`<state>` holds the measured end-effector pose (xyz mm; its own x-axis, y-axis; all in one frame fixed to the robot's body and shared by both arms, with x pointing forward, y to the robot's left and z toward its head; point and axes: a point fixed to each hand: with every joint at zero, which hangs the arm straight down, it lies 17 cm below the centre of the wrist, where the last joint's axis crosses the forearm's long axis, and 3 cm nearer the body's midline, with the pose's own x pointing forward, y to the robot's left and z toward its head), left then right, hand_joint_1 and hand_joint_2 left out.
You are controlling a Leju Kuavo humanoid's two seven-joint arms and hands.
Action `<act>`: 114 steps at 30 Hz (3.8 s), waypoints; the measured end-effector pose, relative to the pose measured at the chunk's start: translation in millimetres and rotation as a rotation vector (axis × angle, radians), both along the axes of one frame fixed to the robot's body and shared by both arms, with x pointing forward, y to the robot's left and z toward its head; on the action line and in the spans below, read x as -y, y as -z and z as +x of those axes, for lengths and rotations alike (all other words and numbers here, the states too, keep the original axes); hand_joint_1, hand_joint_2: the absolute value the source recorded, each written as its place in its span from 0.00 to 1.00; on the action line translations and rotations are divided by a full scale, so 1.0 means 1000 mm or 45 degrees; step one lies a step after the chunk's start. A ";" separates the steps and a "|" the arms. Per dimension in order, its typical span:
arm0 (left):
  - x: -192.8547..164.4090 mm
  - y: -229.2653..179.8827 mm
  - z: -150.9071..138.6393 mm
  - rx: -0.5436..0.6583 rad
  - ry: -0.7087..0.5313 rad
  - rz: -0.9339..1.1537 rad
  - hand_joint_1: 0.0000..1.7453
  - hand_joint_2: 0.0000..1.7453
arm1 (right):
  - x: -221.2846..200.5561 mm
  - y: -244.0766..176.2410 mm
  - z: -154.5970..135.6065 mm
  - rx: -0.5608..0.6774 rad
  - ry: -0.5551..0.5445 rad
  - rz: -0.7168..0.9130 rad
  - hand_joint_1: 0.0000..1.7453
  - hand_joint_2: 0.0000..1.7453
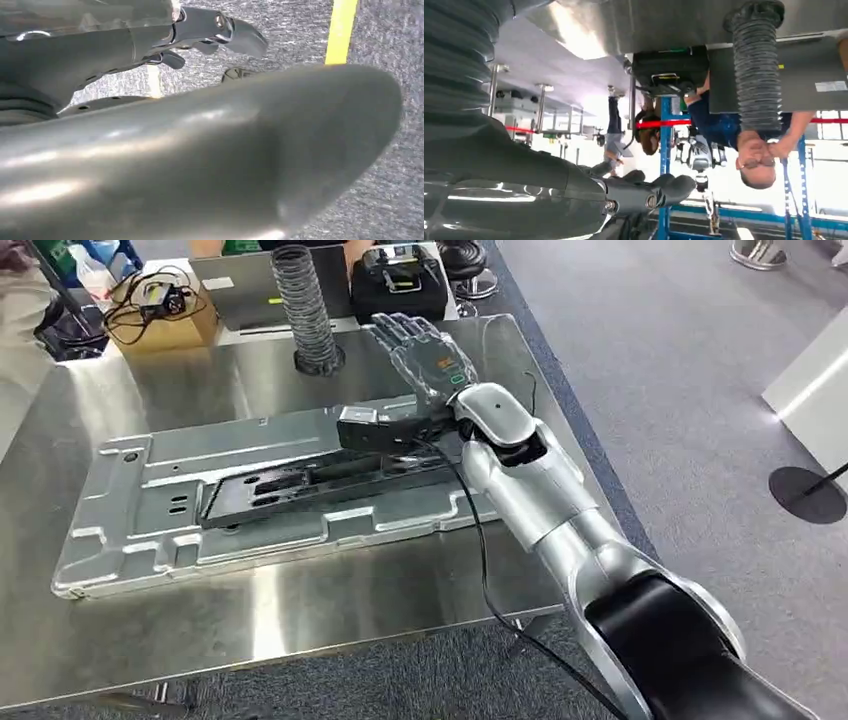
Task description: Take the parts from the cabinet and place them on the table.
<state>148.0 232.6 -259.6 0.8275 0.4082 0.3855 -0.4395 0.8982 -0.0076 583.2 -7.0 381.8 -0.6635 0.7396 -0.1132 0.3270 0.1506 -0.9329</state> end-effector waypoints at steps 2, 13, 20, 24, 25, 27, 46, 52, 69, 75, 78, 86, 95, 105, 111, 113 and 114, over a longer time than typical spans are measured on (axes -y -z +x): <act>0.002 0.000 0.000 -0.004 0.000 -0.005 0.00 0.00 | 0.002 -0.006 0.000 0.017 0.001 -0.003 0.00 1.00; 0.006 0.000 0.002 -0.008 0.001 -0.024 0.00 0.00 | 0.008 -0.020 0.002 0.056 0.008 -0.011 0.00 1.00; 0.006 0.000 0.000 -0.016 0.002 -0.027 0.00 0.00 | 0.009 -0.023 0.002 0.067 0.008 -0.011 0.00 1.00; 0.007 0.001 -0.001 -0.024 0.005 -0.030 0.00 0.00 | 0.008 -0.022 0.001 0.066 0.006 -0.015 0.00 1.00; 0.007 0.001 -0.001 -0.025 0.006 -0.031 0.00 0.00 | 0.008 -0.023 0.000 0.069 0.004 -0.013 0.00 1.00; 0.007 0.000 0.001 -0.023 0.007 -0.031 0.00 0.00 | 0.006 -0.027 -0.001 0.080 -0.002 -0.010 0.00 1.00; 0.008 0.001 -0.001 -0.038 0.008 -0.029 0.00 0.00 | 0.007 -0.029 -0.003 0.091 -0.003 -0.023 0.00 1.00; 0.008 0.001 -0.001 -0.038 0.008 -0.029 0.00 0.00 | 0.006 -0.028 -0.004 0.089 -0.005 -0.027 0.00 1.00; 0.010 0.001 -0.001 -0.046 0.019 -0.035 0.00 0.00 | 0.009 -0.026 -0.004 0.088 -0.005 -0.037 0.00 1.00; 0.011 0.001 -0.001 -0.047 0.019 -0.037 0.00 0.00 | 0.008 -0.032 -0.006 0.101 -0.011 -0.030 0.00 1.00; 0.011 0.001 -0.002 -0.050 0.019 -0.037 0.00 0.00 | 0.007 -0.033 -0.006 0.103 -0.012 -0.029 0.00 1.00; 0.011 0.001 -0.002 -0.049 0.025 -0.036 0.00 0.00 | 0.005 -0.031 -0.007 0.098 -0.014 -0.024 0.00 1.00; 0.012 0.001 0.000 -0.048 0.027 -0.039 0.00 0.00 | 0.008 -0.034 -0.006 0.106 -0.008 -0.022 0.00 1.00; 0.015 0.001 -0.001 -0.054 0.028 -0.045 0.00 0.00 | 0.010 -0.036 -0.006 0.112 -0.008 -0.018 0.00 1.00; 0.015 0.001 -0.002 -0.056 0.028 -0.045 0.00 0.00 | 0.009 -0.037 -0.007 0.113 -0.009 -0.016 0.00 1.00; 0.015 0.001 -0.002 -0.057 0.028 -0.045 0.00 0.00 | 0.009 -0.036 -0.007 0.111 -0.009 -0.017 0.00 1.00; 0.015 0.001 -0.002 -0.057 0.028 -0.045 0.00 0.00 | 0.009 -0.036 -0.007 0.111 -0.009 -0.017 0.00 1.00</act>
